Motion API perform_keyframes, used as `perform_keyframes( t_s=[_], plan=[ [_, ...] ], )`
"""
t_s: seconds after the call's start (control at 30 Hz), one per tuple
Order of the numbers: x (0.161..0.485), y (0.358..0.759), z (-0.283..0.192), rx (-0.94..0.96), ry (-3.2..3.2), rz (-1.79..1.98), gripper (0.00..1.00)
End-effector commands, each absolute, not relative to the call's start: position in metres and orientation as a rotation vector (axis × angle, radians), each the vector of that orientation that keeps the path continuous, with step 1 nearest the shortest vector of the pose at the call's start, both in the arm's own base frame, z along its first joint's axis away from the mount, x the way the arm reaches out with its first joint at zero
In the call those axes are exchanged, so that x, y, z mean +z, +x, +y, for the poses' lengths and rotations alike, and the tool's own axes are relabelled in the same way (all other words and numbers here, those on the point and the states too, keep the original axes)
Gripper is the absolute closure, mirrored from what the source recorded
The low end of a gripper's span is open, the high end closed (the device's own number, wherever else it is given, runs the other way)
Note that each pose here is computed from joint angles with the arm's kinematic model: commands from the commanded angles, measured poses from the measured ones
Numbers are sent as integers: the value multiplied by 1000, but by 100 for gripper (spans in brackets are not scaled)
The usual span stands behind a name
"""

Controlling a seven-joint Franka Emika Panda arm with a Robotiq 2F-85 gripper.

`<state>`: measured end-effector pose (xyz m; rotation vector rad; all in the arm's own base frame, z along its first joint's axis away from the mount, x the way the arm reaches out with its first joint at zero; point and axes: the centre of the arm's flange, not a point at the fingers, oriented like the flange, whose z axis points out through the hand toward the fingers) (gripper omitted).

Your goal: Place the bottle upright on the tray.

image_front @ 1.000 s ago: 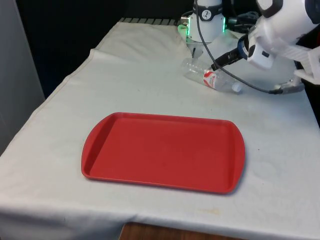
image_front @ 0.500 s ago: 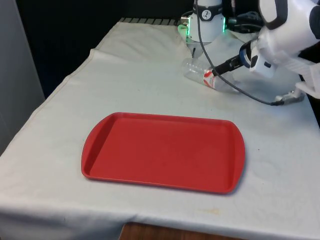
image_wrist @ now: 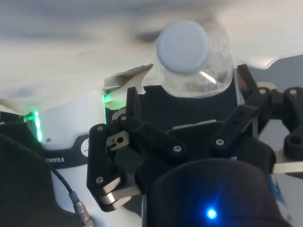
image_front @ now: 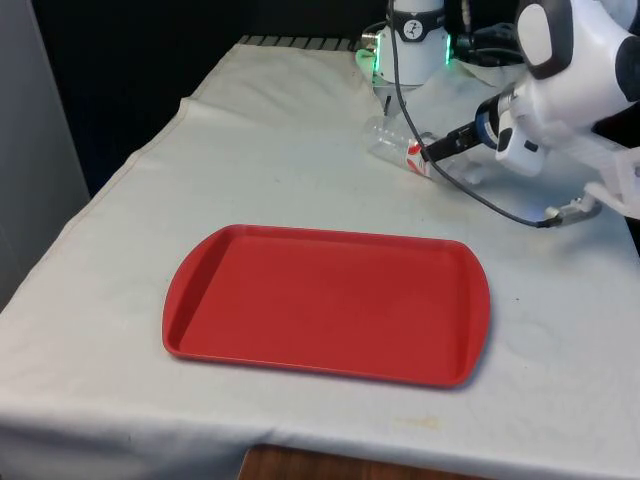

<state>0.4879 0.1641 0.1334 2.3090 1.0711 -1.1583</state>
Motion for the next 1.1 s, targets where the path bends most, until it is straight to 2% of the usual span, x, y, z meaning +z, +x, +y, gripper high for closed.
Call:
perform_keyframes(
  t_s=[0.0, 1.07],
  plan=[
    [131, 488, 164, -1159, 2304, 1079, 0],
    [119, 485, 159, -1179, 2289, 1084, 0]
  ],
)
